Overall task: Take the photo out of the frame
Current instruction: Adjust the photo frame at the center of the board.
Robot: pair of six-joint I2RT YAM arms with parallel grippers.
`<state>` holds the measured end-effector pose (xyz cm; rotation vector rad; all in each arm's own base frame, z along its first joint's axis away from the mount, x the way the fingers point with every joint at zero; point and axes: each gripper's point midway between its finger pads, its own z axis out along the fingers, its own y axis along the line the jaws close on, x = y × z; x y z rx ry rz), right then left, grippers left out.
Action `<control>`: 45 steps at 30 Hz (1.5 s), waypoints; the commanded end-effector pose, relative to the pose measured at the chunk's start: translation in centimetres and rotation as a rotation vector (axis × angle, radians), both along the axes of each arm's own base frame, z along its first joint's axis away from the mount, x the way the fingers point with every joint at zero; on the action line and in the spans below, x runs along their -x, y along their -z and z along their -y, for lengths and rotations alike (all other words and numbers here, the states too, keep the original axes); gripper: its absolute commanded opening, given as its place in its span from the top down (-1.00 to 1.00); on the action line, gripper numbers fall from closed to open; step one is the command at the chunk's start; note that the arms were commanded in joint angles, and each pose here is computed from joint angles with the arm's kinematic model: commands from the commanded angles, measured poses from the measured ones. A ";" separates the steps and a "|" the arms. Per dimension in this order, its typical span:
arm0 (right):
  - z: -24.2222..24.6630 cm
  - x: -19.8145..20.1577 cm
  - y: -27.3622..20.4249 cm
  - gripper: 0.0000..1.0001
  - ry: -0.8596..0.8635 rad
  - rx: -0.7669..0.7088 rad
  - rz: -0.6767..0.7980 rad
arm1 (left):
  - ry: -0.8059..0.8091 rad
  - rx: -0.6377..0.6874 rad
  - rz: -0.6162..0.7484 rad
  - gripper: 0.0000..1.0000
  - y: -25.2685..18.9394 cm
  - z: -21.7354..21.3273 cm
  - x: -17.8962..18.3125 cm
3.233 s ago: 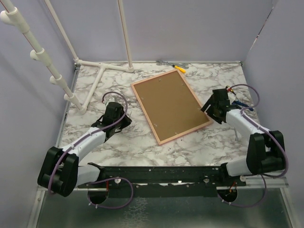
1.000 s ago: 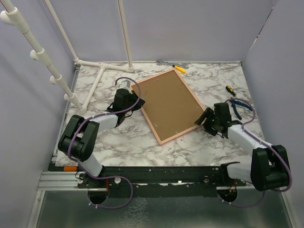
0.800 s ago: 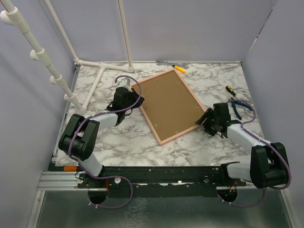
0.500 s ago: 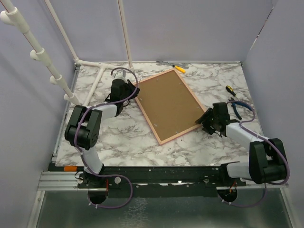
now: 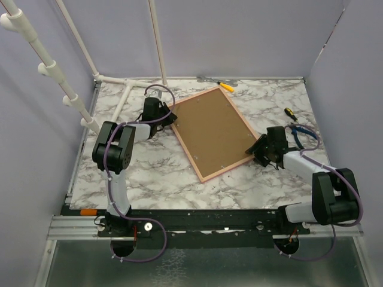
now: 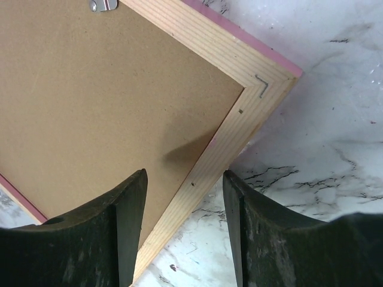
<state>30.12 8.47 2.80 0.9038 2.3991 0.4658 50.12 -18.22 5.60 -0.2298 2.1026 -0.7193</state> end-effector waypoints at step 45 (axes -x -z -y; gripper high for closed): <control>-2.8 -14.6 -4.0 -0.34 -0.295 -0.028 0.192 | 0.084 0.089 -0.332 1.00 0.7 3.6 27.3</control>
